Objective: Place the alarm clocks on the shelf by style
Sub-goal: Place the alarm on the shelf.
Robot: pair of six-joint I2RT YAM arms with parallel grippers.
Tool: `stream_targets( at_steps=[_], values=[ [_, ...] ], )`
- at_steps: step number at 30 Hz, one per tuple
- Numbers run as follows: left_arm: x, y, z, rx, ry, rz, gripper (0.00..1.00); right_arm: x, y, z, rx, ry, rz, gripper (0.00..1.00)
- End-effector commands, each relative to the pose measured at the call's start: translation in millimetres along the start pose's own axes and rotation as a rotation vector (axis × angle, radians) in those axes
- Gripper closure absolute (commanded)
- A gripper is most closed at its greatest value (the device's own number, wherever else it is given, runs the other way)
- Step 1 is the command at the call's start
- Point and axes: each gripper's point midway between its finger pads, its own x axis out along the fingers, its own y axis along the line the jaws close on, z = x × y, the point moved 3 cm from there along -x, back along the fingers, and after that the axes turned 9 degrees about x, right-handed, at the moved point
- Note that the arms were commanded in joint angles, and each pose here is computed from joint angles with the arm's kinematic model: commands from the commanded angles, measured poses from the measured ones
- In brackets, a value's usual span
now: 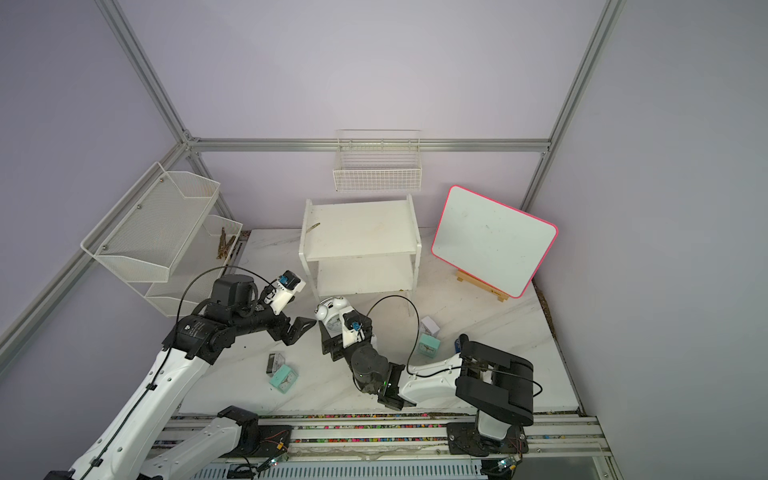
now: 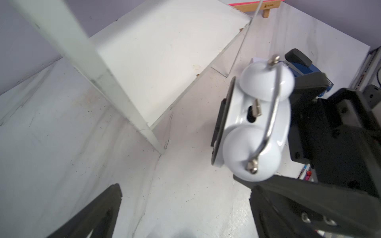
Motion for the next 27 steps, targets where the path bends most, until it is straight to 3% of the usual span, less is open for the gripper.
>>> stream_targets(
  at_steps=[1, 11, 27],
  values=[
    [-3, 20, 3, -0.07, -0.067, 0.012, 0.0, 20, -3, 27, 0.093, -0.081, -0.074, 0.43],
    [2, 38, -11, -0.213, -0.104, 0.014, 0.0, 53, -10, 37, 0.113, -0.05, -0.163, 0.43],
    [0, 33, -18, -0.214, -0.117, 0.031, 0.0, 101, -19, 30, 0.103, -0.013, -0.263, 0.43]
  ],
)
